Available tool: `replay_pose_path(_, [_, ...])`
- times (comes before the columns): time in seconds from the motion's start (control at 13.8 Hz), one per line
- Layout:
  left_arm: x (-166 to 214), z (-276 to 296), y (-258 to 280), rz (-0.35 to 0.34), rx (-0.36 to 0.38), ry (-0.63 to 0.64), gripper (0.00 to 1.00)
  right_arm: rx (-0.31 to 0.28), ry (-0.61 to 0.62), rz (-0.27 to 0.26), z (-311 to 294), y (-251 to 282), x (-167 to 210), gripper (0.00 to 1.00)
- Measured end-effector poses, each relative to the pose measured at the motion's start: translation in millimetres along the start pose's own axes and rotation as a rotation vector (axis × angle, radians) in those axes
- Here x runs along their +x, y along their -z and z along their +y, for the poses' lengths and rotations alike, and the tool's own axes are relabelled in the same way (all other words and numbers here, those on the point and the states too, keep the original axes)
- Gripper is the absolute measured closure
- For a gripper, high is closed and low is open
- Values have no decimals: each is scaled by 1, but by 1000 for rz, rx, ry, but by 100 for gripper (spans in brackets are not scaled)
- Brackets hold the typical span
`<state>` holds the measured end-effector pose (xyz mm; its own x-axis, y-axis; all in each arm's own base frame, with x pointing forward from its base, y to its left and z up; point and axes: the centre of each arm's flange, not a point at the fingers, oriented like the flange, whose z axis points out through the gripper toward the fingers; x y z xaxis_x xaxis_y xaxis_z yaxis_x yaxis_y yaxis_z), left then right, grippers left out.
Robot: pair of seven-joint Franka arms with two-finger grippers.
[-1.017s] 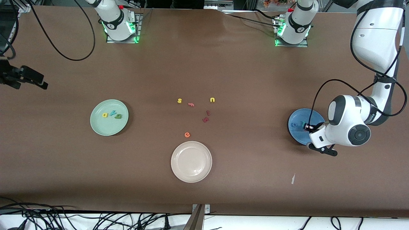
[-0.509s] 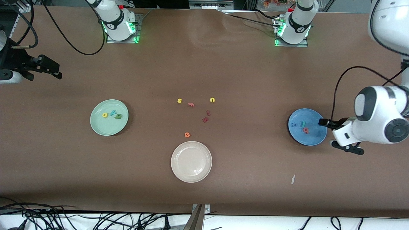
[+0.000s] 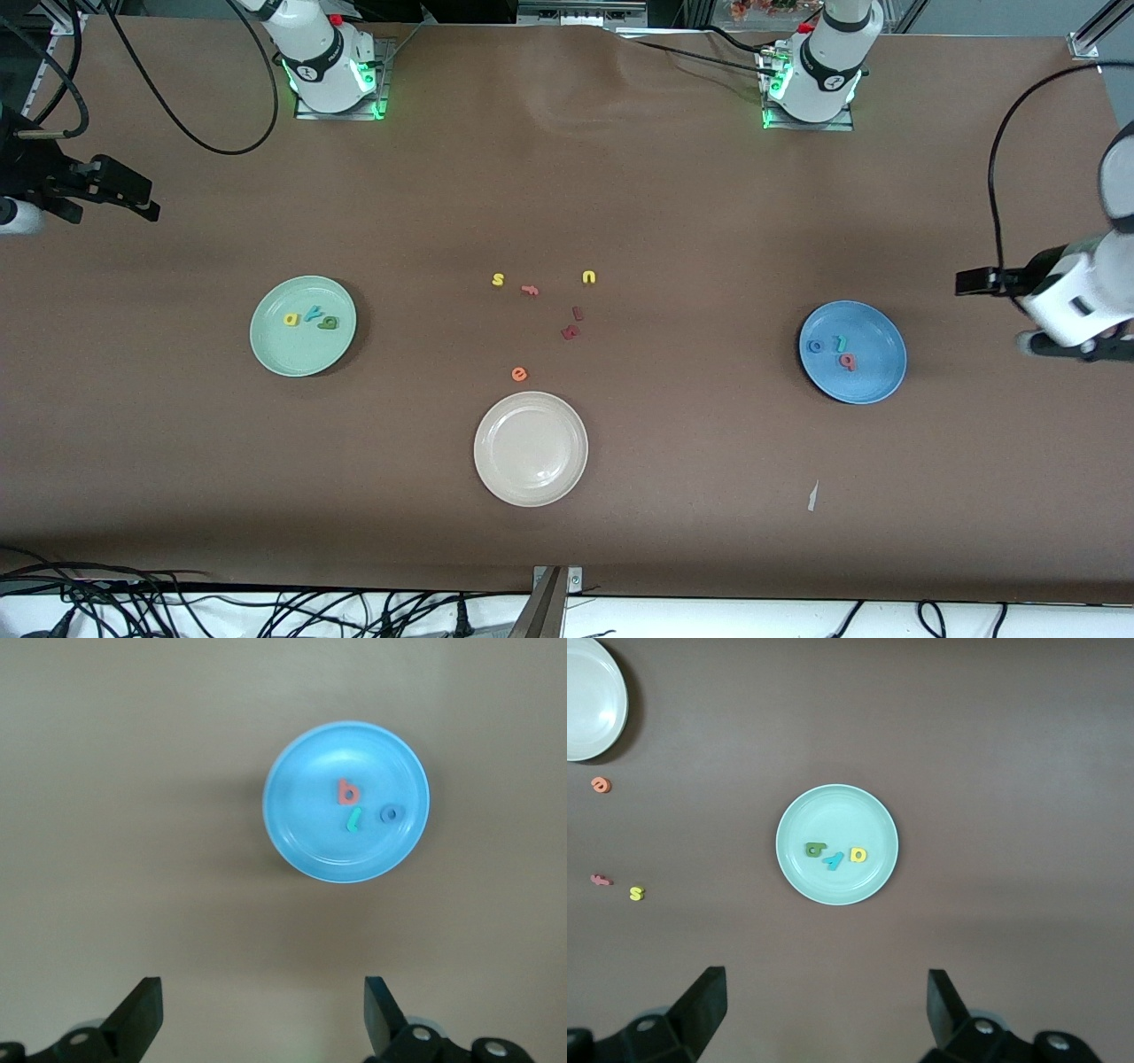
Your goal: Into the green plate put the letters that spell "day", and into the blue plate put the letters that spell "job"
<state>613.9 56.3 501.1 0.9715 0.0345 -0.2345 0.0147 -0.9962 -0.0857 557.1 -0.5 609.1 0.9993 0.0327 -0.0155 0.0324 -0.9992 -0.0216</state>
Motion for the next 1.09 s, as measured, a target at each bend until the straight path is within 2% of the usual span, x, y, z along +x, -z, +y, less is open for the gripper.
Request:
replay_pose_path(0.15, [-23, 5, 22, 29, -3, 45, 0, -2, 9, 0, -5, 0, 0, 0])
replay_pose_path(0.36, [-51, 14, 46, 67, -76, 74, 0, -3, 10, -3, -5, -2, 1, 0])
replay_pose_path(0.58, [-78, 19, 70, 98, -74, 58, 0, -2, -2, -12, 1, -6, 2, 0])
replay_pose_path(0.8, [-84, 24, 78, 127, -66, -57, 0, -2, -3, -14, 2, -7, 2, 0])
replay_pose_path(1.09, [-78, 27, 83, 186, -60, -86, 0, -3, -13, -15, 8, -7, 2, 0])
